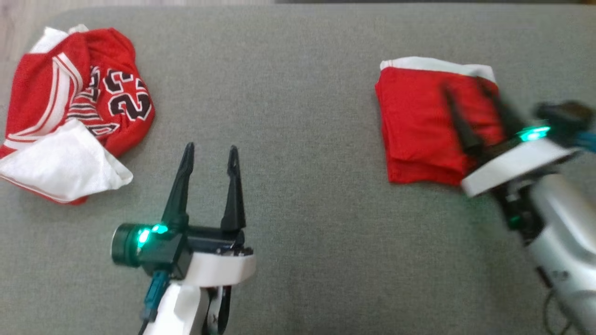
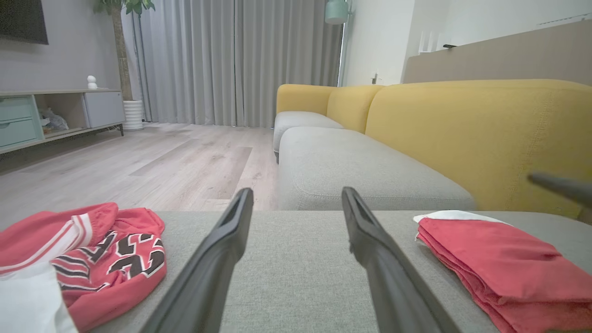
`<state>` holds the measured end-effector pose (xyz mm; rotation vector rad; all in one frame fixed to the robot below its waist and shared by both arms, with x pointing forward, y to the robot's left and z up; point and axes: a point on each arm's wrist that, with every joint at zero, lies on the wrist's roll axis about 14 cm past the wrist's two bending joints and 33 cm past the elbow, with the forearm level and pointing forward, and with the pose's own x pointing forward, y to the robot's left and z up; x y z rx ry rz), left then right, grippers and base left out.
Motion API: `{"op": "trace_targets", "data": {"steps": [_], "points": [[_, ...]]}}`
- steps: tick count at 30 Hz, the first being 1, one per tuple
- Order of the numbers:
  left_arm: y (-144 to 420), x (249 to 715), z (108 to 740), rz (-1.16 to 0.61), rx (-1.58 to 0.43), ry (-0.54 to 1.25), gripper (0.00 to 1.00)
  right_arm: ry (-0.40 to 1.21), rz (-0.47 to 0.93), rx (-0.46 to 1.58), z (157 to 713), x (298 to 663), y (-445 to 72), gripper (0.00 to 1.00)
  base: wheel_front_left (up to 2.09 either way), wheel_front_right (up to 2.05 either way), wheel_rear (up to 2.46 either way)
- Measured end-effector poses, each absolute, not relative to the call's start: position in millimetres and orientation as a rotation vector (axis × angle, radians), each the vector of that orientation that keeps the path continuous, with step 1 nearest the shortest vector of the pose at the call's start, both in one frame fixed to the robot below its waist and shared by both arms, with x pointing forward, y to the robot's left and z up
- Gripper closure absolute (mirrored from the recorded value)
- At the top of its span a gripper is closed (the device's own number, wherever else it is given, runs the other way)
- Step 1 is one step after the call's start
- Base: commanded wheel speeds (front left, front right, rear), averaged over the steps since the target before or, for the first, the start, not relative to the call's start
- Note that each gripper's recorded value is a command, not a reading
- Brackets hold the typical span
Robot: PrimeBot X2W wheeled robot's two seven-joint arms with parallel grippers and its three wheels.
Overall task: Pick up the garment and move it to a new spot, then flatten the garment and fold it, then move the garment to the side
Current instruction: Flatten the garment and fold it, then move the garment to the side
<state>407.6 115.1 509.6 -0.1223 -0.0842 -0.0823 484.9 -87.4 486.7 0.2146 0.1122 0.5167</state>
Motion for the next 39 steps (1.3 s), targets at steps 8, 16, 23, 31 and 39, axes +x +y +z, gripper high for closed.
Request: {"op": "trace_targets", "data": {"steps": [8,16,23,31,39], "points": [[125,380,509,-0.04,-0.143,-0.073,0.0,-0.085,0.275,0.166,528,457,-174,0.0,0.0,0.0,0.0],[136,343,498,-0.001,-0.16,-0.036,0.0,0.033,0.173,0.167,480,365,-184,0.0,0.0,0.0,0.0],[135,320,484,-0.016,-0.13,0.008,0.0,0.037,0.167,0.138,477,339,-181,0.0,0.0,0.0,0.0],[134,320,485,-0.026,-0.126,0.002,0.0,0.016,0.179,0.118,483,334,-174,0.0,0.0,0.0,0.0],[134,320,484,-0.028,-0.125,0.003,0.0,0.009,0.177,0.141,484,333,-169,0.0,0.0,0.0,0.0]]}}
